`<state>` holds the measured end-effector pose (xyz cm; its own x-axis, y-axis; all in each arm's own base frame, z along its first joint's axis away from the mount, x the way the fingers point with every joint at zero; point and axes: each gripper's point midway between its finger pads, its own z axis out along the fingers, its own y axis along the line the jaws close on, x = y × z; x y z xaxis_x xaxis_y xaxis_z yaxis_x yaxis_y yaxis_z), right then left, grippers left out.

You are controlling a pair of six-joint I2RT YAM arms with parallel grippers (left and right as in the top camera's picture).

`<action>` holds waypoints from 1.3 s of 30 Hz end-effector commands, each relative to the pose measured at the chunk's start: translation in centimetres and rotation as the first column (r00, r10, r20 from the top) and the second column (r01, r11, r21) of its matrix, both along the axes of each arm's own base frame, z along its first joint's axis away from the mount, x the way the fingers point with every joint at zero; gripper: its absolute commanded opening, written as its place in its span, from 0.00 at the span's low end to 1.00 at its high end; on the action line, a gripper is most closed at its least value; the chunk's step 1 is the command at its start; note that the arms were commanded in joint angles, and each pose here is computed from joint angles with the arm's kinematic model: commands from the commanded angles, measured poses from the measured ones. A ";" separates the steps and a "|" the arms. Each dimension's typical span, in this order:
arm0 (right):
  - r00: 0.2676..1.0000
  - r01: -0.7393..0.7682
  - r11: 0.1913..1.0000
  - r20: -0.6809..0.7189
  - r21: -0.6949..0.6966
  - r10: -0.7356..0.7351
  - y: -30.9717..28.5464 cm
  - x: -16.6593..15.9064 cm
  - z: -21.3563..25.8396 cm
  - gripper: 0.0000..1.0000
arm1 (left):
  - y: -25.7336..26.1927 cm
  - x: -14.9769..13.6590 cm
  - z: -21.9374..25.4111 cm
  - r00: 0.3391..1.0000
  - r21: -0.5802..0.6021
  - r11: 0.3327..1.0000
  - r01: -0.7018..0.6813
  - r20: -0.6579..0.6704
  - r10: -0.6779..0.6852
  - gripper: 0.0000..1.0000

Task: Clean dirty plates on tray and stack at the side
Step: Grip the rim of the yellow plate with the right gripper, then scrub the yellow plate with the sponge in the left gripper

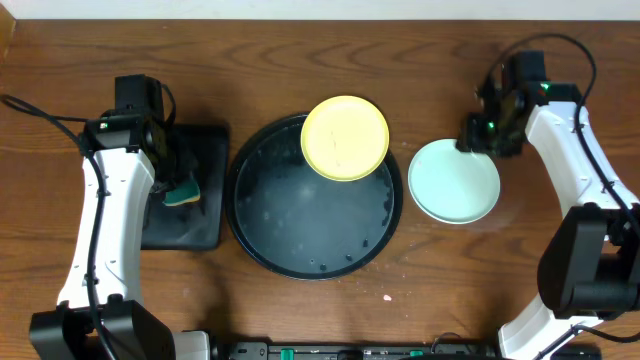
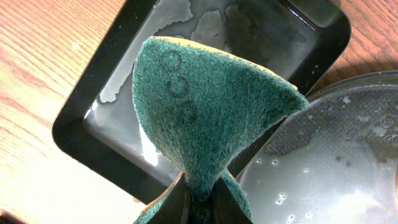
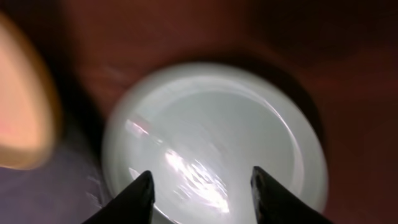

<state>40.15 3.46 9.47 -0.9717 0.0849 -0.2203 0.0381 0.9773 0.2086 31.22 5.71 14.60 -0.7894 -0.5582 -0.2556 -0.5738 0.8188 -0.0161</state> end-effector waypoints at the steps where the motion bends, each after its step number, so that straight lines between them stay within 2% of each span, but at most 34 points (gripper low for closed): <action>1: 0.974 -0.171 0.981 0.169 0.092 0.154 5.4 2.9 3.2 0.52 | 0.2 0.1 0.2 1.000 0.007 1.000 0.012 0.005 -0.012 0.07; 6: 0.919 -0.305 0.950 0.282 0.064 0.276 10.1 5.6 3.3 0.54 | 0.2 0.2 0.2 1.000 0.007 1.000 0.012 0.009 -0.012 0.08; 11: 0.900 -0.396 0.916 0.225 0.067 0.373 13.7 7.0 1.0 0.56 | 0.2 0.2 0.2 1.000 0.007 1.000 0.012 0.008 -0.012 0.07; 14: 0.898 -0.415 0.907 0.194 0.070 0.395 14.8 8.0 -0.8 0.53 | 0.2 0.2 0.2 1.000 0.007 1.000 0.012 0.008 -0.012 0.07; 22: 0.914 -0.406 0.909 0.062 0.092 0.402 14.7 7.0 -6.1 0.36 | 0.2 0.2 0.2 1.000 0.007 1.000 0.012 0.008 -0.012 0.07; 25: 0.914 -0.406 0.909 0.050 0.095 0.403 14.7 6.7 -6.5 0.24 | 0.2 0.2 0.2 1.000 0.007 1.000 0.012 0.008 -0.012 0.07; 28: 0.911 -0.412 0.906 0.050 0.095 0.409 14.9 6.6 -6.5 0.19 | 0.2 0.2 0.2 1.000 0.007 1.000 0.012 0.008 -0.012 0.07; 31: 0.904 -0.428 0.898 0.038 0.102 0.426 15.8 6.0 -6.5 0.01 | 0.2 0.2 0.2 1.000 0.007 1.000 0.012 0.008 -0.012 0.08; 34: 0.890 -0.455 0.879 0.051 0.140 0.453 17.3 5.1 -5.1 0.01 | 0.2 0.2 0.2 1.000 0.007 1.000 0.012 0.008 -0.012 0.07; 39: 0.893 -0.449 0.879 0.088 0.158 0.441 19.9 2.6 1.0 0.01 | 0.2 0.2 0.2 1.000 0.007 1.000 0.012 0.008 -0.012 0.07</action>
